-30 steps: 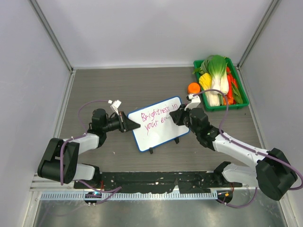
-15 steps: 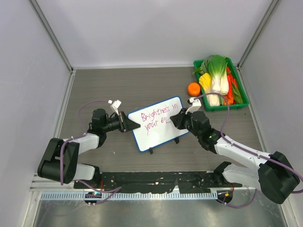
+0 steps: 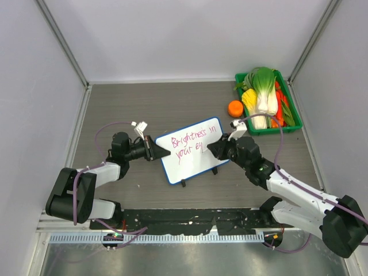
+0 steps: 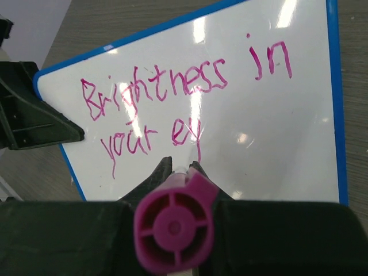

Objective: Write a sentence on the whiteboard
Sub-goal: Write with the whiteboard marker on the whiteboard.

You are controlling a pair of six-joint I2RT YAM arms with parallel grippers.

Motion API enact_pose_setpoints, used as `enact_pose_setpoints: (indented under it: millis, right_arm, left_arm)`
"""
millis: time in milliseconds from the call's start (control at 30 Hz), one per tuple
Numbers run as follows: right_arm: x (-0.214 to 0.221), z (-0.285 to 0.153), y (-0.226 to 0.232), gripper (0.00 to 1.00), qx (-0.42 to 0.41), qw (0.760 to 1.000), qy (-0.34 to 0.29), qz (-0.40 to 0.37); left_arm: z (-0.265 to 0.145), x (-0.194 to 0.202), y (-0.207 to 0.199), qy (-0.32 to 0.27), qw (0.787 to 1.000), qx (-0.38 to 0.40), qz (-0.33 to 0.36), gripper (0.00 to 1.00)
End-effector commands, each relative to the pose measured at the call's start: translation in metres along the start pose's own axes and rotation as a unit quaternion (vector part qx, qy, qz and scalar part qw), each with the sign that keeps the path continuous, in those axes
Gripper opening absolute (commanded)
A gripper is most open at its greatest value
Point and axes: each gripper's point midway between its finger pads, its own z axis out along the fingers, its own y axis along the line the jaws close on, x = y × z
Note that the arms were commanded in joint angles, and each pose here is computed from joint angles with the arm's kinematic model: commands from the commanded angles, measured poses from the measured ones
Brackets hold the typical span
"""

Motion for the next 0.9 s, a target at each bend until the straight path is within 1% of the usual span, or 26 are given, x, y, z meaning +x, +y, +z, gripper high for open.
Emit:
enact_pose_setpoints:
  millis: [0,100,233,267,500,867]
  right_arm:
    - [-0.050,-0.008,0.032,0.01,-0.040,0.998,-0.055,-0.002]
    - [-0.061,-0.002,0.031,0.01,-0.032,0.997,-0.066,-0.009]
    - [-0.069,0.009,0.019,0.01,-0.021,0.997,-0.076,0.000]
    - [-0.065,0.012,0.019,0.01,-0.031,0.997,-0.064,0.001]
    - [-0.063,0.020,0.010,0.01,-0.026,0.997,-0.068,0.023]
    - [-0.047,0.027,-0.003,0.01,-0.011,0.999,-0.048,0.021]
  left_arm:
    - [0.000,0.009,0.023,0.006,0.999,-0.047,0.010,0.00]
    - [0.000,0.009,0.023,0.006,0.999,-0.046,0.010,0.00]
    - [0.000,0.008,0.023,0.006,0.999,-0.046,0.011,0.00]
    - [0.000,0.008,0.023,0.006,0.999,-0.046,0.011,0.00]
    - [0.001,0.009,0.024,0.007,0.999,-0.047,0.009,0.00]
    - [0.000,0.010,0.023,0.008,0.999,-0.045,0.010,0.00]
